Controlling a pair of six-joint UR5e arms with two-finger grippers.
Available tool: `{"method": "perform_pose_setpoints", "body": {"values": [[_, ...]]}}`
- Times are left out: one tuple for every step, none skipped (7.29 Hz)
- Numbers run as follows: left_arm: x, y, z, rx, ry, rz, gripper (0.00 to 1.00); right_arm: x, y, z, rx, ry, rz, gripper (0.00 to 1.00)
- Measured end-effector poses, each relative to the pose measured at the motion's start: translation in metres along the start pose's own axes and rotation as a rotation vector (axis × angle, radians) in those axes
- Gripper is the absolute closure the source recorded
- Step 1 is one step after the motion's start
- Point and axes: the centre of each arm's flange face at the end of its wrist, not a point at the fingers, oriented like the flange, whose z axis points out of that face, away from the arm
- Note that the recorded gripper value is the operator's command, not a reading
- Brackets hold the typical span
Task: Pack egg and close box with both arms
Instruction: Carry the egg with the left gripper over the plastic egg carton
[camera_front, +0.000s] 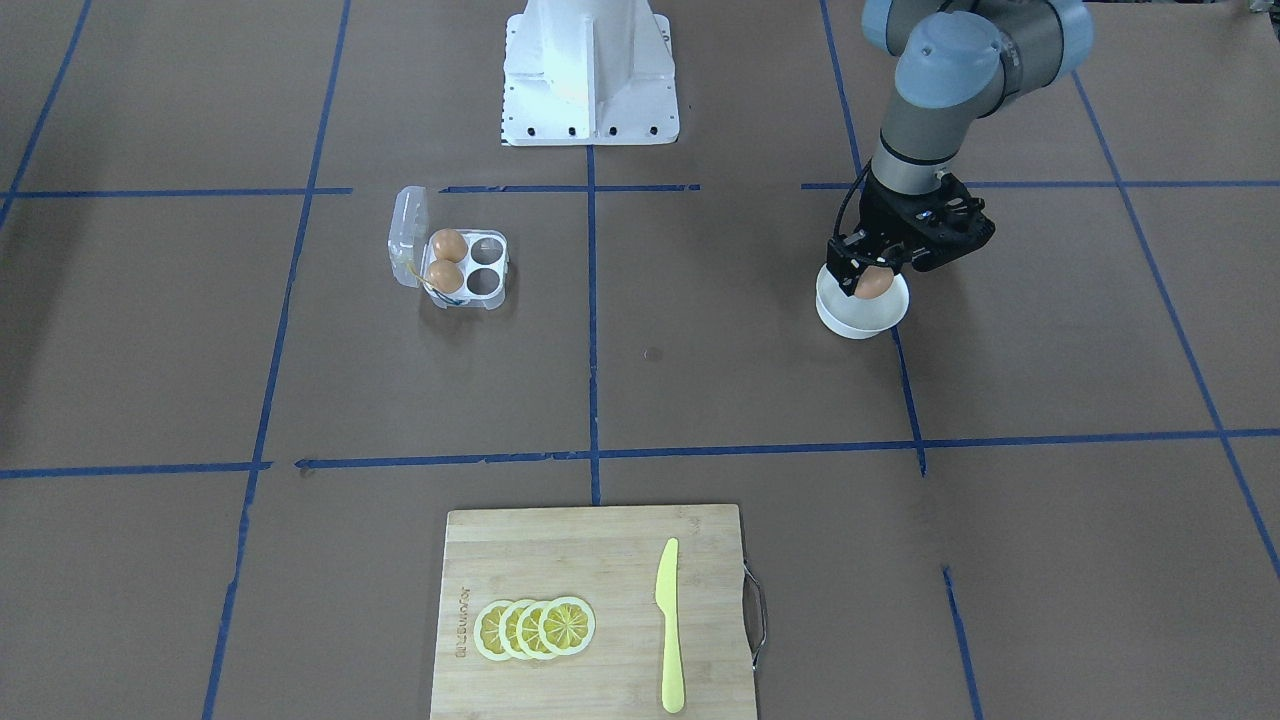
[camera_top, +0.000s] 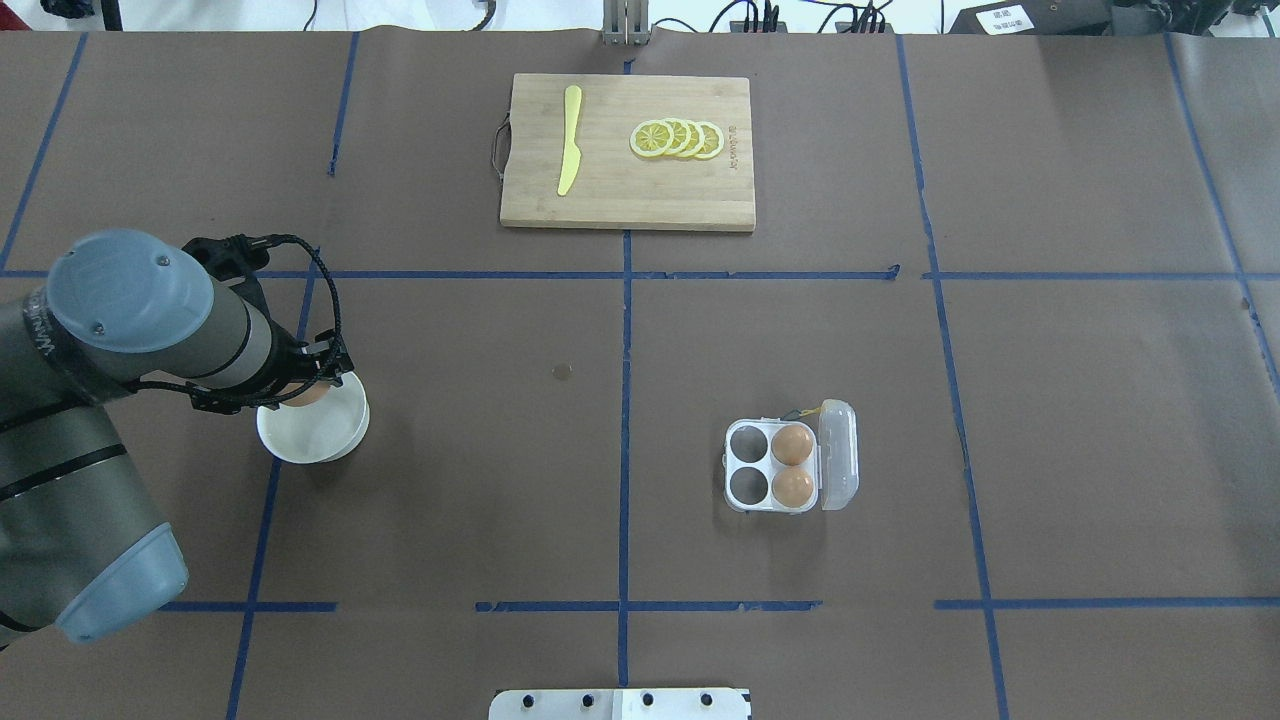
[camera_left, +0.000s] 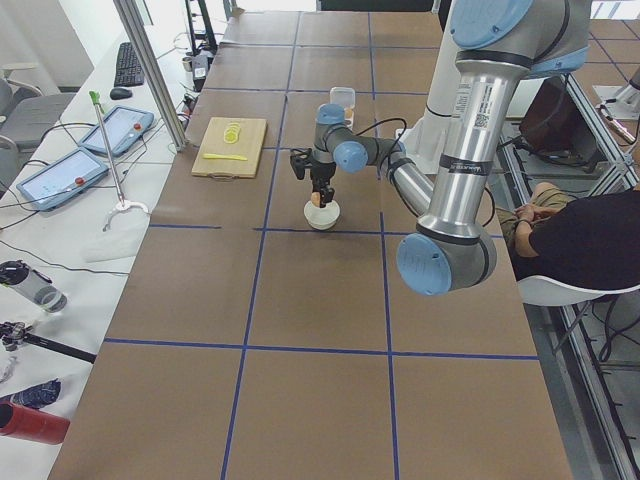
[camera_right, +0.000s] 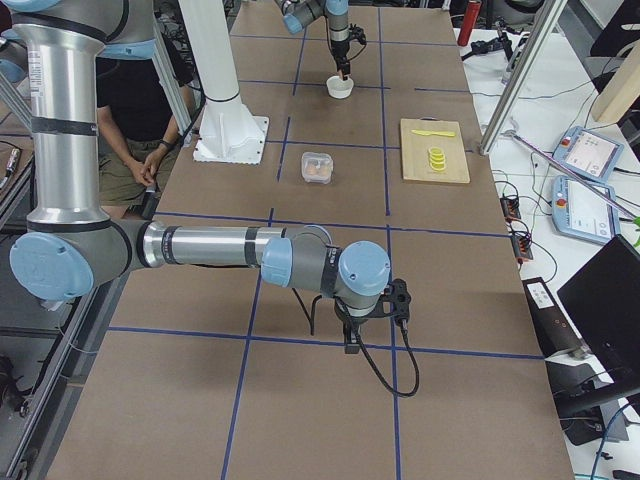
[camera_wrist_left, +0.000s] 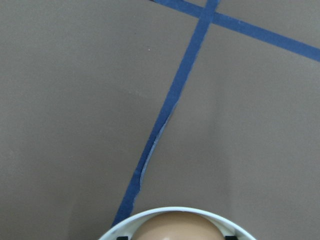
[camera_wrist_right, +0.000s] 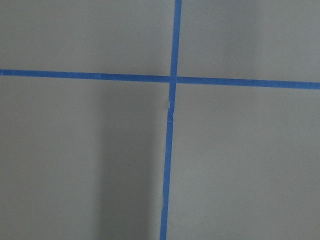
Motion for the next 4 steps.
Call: {"method": "perform_pose_setpoints", "body": {"values": [[0.023,0.003,-0.013,-0.001,0.037,-0.003,1.0,0.0,0.0,0.0,0.0,0.0,0.0,0.0],[0.055,0.008,-0.027,-0.006,0.085,-0.02,1.0,0.0,0.0,0.0,0.0,0.0,0.0,0.0],[0.092,0.012,-0.041,-0.011,0.14,-0.039,1.0,0.0,0.0,0.0,0.001,0.0,-0.001,0.0],[0.122,0.018,-0.053,-0.02,0.222,-0.061,1.0,0.0,0.0,0.0,0.001,0.0,-0.001,0.0]]}}
